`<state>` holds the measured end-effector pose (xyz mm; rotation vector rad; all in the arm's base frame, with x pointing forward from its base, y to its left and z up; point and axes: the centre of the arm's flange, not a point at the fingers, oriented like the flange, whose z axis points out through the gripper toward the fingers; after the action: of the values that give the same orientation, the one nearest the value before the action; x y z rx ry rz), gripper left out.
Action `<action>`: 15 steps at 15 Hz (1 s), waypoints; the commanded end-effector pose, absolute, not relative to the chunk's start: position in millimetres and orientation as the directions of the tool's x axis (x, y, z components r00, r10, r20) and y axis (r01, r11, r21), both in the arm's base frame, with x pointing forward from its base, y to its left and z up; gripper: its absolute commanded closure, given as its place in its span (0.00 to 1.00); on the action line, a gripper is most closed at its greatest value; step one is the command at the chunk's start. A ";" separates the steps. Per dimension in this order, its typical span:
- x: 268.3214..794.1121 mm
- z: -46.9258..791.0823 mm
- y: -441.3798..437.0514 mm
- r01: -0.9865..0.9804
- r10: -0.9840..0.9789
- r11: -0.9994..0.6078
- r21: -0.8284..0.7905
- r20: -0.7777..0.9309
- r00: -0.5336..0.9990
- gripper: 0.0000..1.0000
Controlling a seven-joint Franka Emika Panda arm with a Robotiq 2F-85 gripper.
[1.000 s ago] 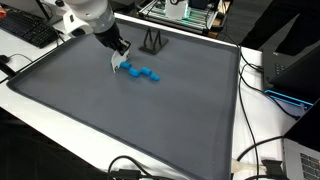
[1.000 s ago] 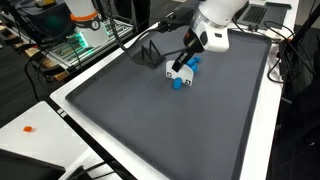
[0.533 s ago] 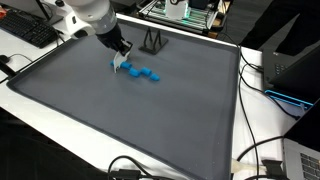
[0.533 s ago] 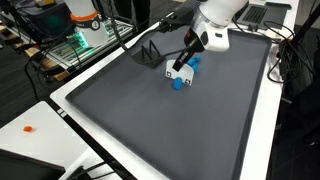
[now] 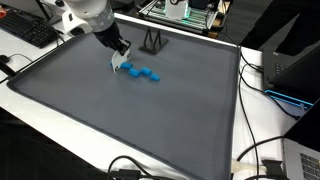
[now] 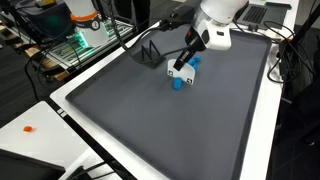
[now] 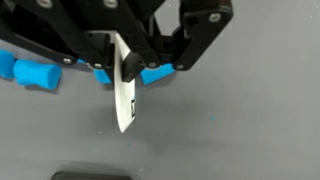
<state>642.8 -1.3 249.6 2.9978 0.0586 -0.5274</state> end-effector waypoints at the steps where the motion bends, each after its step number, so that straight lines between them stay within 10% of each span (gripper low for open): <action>1: 641.4 260.0 -5.9 0.033 0.008 -0.997 0.063 -0.360 0.933 0.98; 15: 626.5 284.8 -13.2 -0.015 -0.033 -0.999 0.053 -0.367 0.930 0.98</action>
<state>641.3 -6.1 263.0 3.0096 0.0212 -0.5622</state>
